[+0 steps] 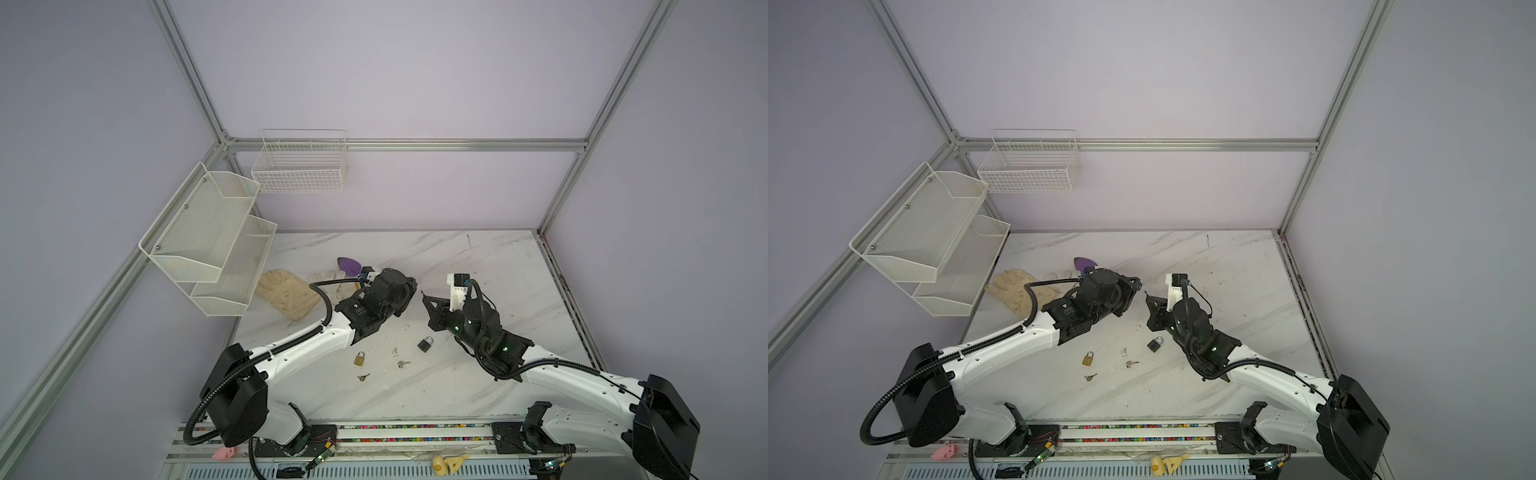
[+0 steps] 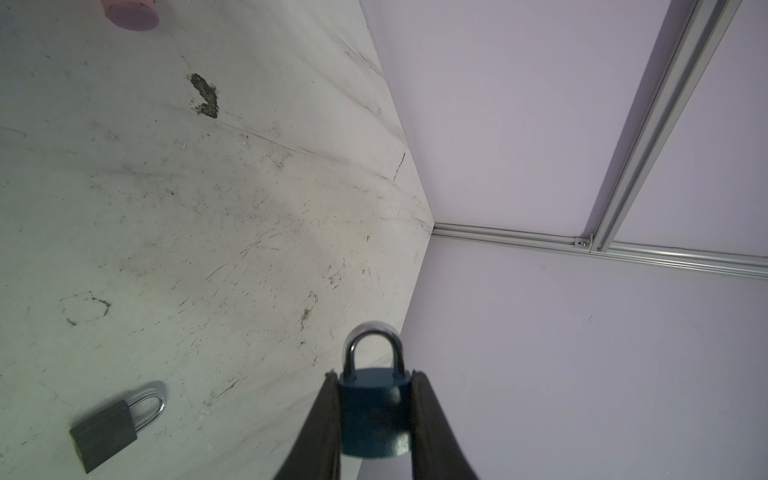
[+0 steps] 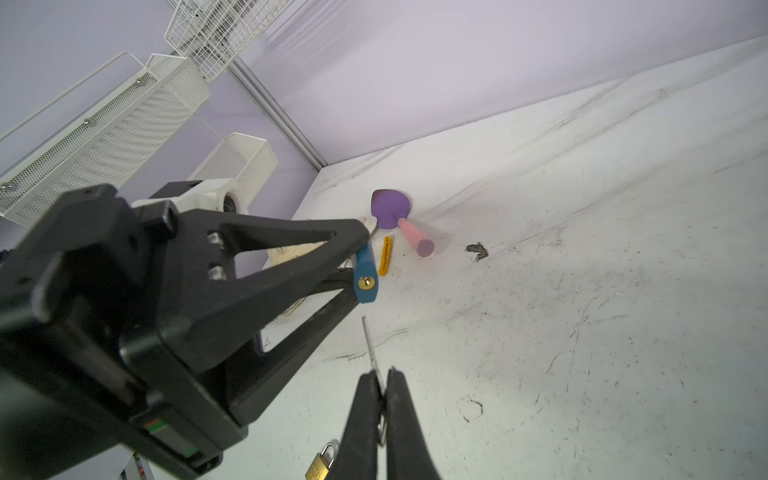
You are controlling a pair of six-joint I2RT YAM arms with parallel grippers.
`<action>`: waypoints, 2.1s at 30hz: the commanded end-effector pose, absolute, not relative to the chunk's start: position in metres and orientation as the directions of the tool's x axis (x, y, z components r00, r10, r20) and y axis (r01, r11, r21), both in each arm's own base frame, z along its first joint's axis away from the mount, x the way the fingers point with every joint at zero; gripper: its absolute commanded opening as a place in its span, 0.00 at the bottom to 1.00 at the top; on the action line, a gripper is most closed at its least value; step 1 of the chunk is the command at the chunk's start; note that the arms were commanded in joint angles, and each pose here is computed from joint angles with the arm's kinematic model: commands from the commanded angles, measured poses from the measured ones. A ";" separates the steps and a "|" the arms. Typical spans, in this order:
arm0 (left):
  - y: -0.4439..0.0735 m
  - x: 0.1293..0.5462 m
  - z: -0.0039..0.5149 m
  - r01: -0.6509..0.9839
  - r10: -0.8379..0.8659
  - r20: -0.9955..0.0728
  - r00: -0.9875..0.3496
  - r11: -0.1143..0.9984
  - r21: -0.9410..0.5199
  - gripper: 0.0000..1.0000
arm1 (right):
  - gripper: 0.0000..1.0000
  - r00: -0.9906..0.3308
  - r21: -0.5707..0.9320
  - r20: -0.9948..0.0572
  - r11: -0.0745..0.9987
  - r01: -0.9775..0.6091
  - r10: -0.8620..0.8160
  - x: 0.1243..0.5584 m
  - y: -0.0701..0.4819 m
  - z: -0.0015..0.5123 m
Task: Unlock with the key
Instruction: 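Bring the key in the right gripper to the blue padlock's keyhole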
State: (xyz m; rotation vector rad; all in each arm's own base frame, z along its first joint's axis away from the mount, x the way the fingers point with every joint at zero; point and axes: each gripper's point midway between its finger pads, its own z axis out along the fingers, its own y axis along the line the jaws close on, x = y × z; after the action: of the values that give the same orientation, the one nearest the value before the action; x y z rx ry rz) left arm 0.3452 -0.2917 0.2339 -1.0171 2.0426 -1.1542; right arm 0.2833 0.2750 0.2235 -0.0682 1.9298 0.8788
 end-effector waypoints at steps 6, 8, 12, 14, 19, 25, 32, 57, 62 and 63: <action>-0.287 0.346 0.239 -0.308 -0.841 -0.114 -0.529 0.316 -0.897 0.00 | 0.00 -0.482 0.513 -0.822 0.763 -0.394 0.303 0.295 0.279 0.237; -0.287 0.346 0.240 -0.298 -0.835 -0.132 -0.534 0.332 -0.895 0.00 | 0.00 -0.475 0.523 -0.822 0.745 -0.413 0.314 0.293 0.281 0.243; -0.287 0.346 0.242 -0.293 -0.831 -0.143 -0.537 0.343 -0.893 0.00 | 0.00 -0.488 0.520 -0.820 0.744 -0.420 0.298 0.295 0.287 0.243; -0.288 0.347 0.244 -0.284 -0.827 -0.153 -0.542 0.351 -0.893 0.00 | 0.00 -0.489 0.521 -0.820 0.743 -0.421 0.297 0.296 0.289 0.243; -0.288 0.347 0.247 -0.271 -0.823 -0.166 -0.543 0.359 -0.893 0.00 | 0.00 -0.495 0.525 -0.817 0.737 -0.426 0.296 0.296 0.291 0.242; -0.289 0.348 0.247 -0.263 -0.820 -0.169 -0.547 0.360 -0.895 0.00 | 0.00 -0.503 0.532 -0.810 0.736 -0.419 0.300 0.297 0.292 0.240; -0.291 0.348 0.247 -0.260 -0.815 -0.165 -0.556 0.359 -0.896 0.00 | 0.00 -0.513 0.533 -0.804 0.744 -0.402 0.299 0.299 0.293 0.237; -0.286 0.349 0.245 -0.256 -0.820 -0.185 -0.541 0.370 -0.893 0.00 | 0.00 -0.520 0.545 -0.795 0.745 -0.385 0.312 0.296 0.286 0.235; -0.286 0.348 0.242 -0.263 -0.823 -0.179 -0.540 0.366 -0.893 0.00 | 0.00 -0.525 0.543 -0.794 0.745 -0.388 0.305 0.297 0.289 0.233; -0.282 0.346 0.254 -0.245 -0.829 -0.174 -0.532 0.348 -0.905 0.00 | 0.00 -0.525 0.543 -0.794 0.747 -0.384 0.308 0.297 0.287 0.233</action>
State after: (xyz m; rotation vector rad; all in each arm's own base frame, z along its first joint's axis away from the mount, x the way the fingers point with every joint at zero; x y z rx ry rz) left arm 0.3459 -0.2924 0.2364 -0.9448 2.0503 -1.1331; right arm 0.2952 0.2896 0.2269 -0.0805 1.9512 0.8627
